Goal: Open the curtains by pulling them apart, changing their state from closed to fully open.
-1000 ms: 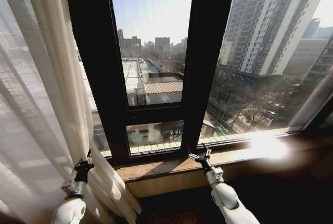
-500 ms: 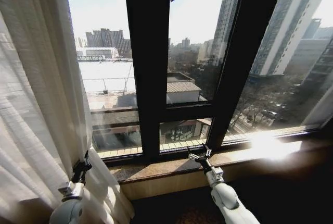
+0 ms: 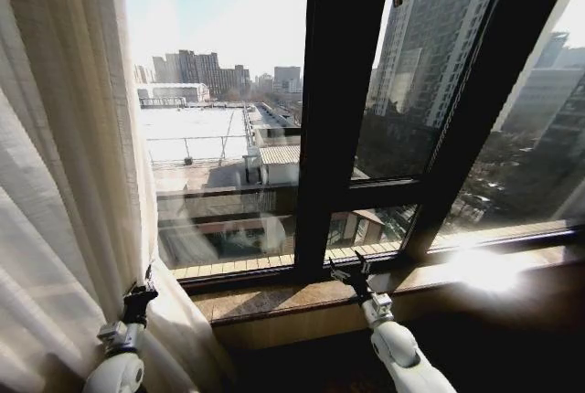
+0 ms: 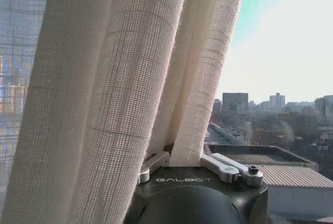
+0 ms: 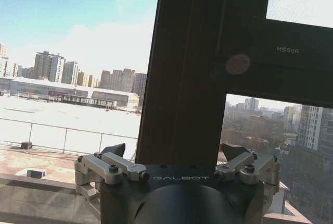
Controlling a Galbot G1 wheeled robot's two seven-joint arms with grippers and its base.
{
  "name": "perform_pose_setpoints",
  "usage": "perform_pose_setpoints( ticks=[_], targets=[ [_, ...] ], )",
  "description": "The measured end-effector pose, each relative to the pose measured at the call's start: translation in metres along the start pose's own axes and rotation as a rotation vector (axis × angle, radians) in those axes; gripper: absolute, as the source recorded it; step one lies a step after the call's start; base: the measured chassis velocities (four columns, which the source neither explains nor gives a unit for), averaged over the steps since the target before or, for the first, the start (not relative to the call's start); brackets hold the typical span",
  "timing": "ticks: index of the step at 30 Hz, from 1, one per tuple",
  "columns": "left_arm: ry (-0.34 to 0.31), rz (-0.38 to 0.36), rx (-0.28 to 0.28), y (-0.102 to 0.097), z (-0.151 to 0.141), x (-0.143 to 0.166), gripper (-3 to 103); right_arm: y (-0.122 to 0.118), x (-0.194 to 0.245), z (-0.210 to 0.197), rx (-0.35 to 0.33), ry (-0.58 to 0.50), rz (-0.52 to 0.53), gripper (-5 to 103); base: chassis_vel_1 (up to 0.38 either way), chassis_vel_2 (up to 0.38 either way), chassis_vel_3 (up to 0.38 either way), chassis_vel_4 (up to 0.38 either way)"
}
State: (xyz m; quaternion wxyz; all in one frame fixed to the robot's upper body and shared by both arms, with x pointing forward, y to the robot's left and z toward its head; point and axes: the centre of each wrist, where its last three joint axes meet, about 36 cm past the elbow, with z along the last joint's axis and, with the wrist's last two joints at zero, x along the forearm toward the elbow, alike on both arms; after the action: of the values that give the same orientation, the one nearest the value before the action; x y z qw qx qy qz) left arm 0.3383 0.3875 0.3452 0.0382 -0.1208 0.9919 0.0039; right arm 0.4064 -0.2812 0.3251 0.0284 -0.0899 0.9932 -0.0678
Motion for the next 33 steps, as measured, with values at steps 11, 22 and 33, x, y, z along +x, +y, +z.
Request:
perform_pose_setpoints(
  ticks=[11, 22, 33],
  targets=[
    [-0.003, 0.000, 0.001, -0.0006, 0.0002, 0.0051, 1, 0.0000, 0.0000, 0.0000, 0.000, 0.000, 0.000, 100, 0.426, 0.290, -0.423, -0.282],
    [-0.003, -0.001, -0.005, -0.0017, 0.0009, 0.0057, 1, 0.0002, 0.0000, 0.0000, 0.000, 0.000, 0.000, 100, 0.224, 0.192, -0.227, -0.178],
    [0.008, -0.017, -0.005, 0.0004, 0.0065, 0.0011, 1, -0.0003, 0.0000, 0.0000, 0.000, 0.000, 0.000, 100, -0.024, -0.022, 0.032, 0.015]
  ],
)
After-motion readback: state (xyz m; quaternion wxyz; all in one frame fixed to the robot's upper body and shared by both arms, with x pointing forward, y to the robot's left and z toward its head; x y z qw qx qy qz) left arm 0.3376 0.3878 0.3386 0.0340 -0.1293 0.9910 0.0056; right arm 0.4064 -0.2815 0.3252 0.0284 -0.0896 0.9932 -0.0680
